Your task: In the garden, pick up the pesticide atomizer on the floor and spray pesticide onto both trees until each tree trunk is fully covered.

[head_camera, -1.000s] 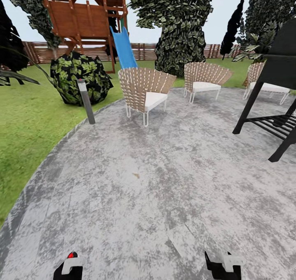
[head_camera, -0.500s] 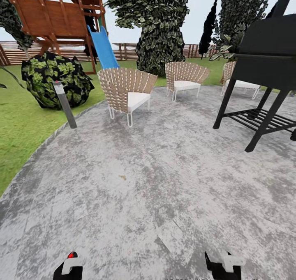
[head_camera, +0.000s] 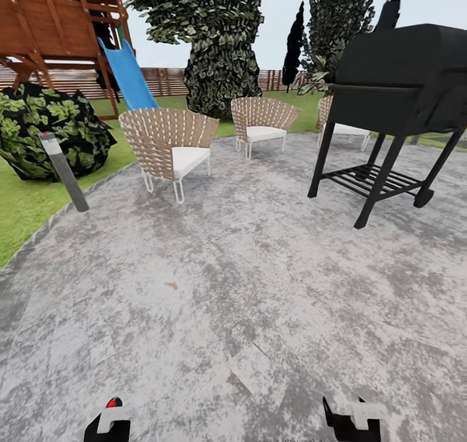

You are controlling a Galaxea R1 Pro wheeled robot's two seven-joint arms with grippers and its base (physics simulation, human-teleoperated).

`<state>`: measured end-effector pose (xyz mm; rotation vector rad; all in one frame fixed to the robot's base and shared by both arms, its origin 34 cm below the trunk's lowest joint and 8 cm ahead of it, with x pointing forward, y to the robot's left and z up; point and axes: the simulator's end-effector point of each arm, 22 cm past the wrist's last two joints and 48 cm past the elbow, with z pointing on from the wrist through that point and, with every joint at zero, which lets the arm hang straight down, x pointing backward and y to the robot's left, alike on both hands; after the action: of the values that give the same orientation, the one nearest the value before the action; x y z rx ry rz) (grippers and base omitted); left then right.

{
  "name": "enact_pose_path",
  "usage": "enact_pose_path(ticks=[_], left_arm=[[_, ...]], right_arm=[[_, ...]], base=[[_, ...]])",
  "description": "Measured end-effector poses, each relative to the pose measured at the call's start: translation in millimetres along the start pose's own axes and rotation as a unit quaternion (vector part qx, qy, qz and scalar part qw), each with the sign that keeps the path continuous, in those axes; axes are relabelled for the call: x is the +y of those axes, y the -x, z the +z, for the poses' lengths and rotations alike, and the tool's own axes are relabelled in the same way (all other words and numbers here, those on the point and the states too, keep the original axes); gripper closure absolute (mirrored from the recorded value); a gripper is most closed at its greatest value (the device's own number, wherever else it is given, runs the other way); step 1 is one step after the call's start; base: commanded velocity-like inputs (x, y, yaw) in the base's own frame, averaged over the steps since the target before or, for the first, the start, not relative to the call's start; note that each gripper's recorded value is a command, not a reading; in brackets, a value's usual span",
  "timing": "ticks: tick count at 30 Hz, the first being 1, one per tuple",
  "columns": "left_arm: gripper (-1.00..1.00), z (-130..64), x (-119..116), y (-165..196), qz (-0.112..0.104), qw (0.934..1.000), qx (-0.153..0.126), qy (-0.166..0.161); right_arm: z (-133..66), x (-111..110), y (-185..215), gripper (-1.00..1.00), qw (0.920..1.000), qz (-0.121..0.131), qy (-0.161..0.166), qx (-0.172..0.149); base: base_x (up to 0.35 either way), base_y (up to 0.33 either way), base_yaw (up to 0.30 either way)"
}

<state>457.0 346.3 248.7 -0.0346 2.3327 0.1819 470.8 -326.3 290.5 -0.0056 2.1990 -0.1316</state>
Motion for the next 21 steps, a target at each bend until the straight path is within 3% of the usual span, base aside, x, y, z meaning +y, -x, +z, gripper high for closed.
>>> enact_pose_path(ticks=[21], left_arm=[[1.0, 0.0, 2.7, 2.5, -0.004, 1.0, -0.003, 0.003]], right_arm=[[-0.2, 0.1, 0.7, -1.0, 1.0, 0.0, 0.0, -0.001]], base=[[0.0, 0.0, -0.274]])
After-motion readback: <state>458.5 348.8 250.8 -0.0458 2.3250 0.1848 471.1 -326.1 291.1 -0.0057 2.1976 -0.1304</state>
